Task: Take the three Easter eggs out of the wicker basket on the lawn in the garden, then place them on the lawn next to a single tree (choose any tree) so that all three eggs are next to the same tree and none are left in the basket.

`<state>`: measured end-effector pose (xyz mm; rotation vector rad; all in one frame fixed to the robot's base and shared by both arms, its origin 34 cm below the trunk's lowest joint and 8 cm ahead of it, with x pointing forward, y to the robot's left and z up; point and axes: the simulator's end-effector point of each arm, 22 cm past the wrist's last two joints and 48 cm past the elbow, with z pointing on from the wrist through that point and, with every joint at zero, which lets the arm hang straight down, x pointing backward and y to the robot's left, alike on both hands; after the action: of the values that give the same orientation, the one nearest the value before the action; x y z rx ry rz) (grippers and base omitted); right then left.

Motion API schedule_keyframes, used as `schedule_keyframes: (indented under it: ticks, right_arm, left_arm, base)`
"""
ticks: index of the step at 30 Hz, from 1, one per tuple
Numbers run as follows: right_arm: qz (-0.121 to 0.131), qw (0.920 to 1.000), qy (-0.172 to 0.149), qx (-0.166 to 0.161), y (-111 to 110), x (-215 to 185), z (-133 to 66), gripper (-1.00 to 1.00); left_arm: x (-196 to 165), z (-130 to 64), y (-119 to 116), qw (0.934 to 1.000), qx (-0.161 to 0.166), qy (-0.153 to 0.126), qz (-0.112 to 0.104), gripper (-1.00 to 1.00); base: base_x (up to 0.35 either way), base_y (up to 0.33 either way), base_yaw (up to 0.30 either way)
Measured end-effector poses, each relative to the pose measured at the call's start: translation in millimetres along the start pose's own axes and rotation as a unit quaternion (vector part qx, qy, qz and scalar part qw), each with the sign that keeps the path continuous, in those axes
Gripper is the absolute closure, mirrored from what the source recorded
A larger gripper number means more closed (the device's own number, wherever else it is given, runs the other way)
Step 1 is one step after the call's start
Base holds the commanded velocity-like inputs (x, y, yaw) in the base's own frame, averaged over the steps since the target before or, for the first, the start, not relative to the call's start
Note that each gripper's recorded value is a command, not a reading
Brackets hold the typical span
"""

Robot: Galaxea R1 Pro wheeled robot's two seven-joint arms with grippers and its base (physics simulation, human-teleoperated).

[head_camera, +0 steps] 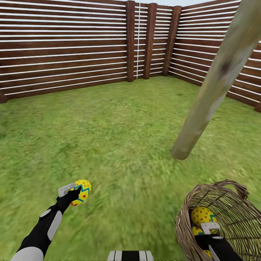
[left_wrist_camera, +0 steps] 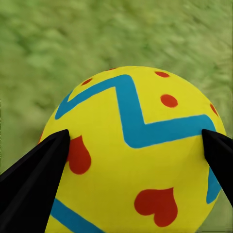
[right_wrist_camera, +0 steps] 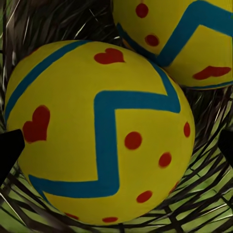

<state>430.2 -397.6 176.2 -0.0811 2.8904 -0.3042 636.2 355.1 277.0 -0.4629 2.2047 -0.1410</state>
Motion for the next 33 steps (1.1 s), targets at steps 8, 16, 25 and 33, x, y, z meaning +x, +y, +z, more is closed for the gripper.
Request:
schedule_keyframes:
  ticks: [8,16,25,33]
  right_arm:
    - [-0.001,0.9999,0.016,-0.005,6,13,8.8,-1.00]
    - [-0.002,0.9999,0.015,-0.004,6,13,8.8,-1.00]
    - [-0.003,1.0000,0.005,-0.002,4,9,9.1,1.00]
    - [-0.004,1.0000,0.005,-0.002,5,9,9.2,1.00]
  left_arm:
    - [20,5.9,6,0.9998,-0.006,0.016,0.000,1.00]
    - [24,6.2,0,0.9998,-0.002,0.019,-0.005,1.00]
    - [24,6.2,-1,0.9998,-0.002,0.019,-0.006,1.00]
    - [24,6.1,-1,0.9998,-0.002,0.019,-0.006,1.00]
  base:
    - [0.000,0.000,0.000]
    - [0.000,0.000,0.000]
    - [0.000,0.000,0.000]
    - [0.000,0.000,0.000]
